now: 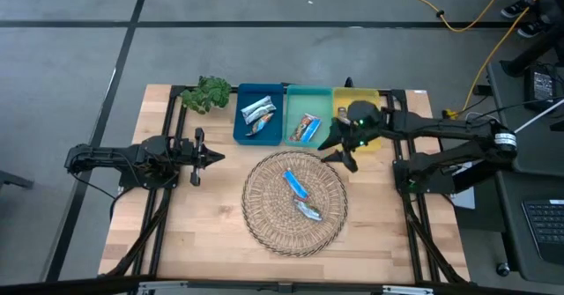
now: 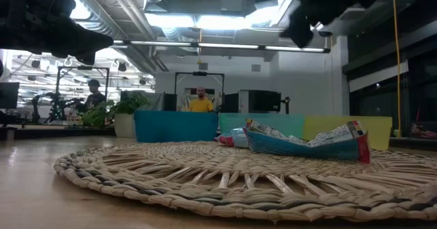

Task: Pick and place Granola Bars by type
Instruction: Put the orange granola bar into the green bin

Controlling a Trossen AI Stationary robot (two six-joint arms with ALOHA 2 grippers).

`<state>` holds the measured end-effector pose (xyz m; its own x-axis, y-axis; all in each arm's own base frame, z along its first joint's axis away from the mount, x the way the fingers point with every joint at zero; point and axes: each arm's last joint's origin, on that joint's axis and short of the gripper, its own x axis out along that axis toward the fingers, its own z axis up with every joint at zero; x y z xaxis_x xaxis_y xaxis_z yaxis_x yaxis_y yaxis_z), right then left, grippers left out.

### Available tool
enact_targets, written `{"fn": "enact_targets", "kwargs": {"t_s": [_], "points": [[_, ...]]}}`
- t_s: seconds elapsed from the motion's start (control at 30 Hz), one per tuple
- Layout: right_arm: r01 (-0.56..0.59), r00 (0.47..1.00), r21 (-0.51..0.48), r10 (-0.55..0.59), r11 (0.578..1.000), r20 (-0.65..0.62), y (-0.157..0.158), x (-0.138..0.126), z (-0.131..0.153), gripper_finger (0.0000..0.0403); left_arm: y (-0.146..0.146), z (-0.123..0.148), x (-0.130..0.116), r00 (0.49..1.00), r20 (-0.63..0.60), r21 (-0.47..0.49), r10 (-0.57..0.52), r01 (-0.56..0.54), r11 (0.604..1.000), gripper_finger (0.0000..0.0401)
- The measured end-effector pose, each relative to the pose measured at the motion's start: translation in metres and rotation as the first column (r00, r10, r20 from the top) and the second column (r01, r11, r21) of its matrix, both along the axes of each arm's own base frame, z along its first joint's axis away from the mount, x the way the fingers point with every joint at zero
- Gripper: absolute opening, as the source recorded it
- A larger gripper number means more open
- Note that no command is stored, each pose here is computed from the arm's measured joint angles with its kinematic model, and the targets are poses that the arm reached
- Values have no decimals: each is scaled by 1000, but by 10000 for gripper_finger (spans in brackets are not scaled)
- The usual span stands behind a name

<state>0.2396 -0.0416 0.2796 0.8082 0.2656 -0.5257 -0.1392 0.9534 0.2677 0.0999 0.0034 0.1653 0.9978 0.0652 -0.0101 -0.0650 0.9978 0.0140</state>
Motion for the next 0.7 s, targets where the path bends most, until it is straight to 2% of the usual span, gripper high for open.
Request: {"fn": "enact_targets", "kwargs": {"t_s": [0.07,0.2,0.43,0.7], "points": [[-29,998,-17,30,999,59,11,6,4,213,0,0,0,1000,0,0,0,0,1000,4],[-2,993,-15,4,1000,116,24,13,10,213,0,0,0,1000,0,0,0,0,1000,6],[-31,992,17,28,999,125,42,15,11,213,0,0,0,1000,0,0,0,0,1000,5],[135,985,51,-139,990,99,55,25,6,218,0,0,0,1000,0,0,0,0,1000,6]]}}
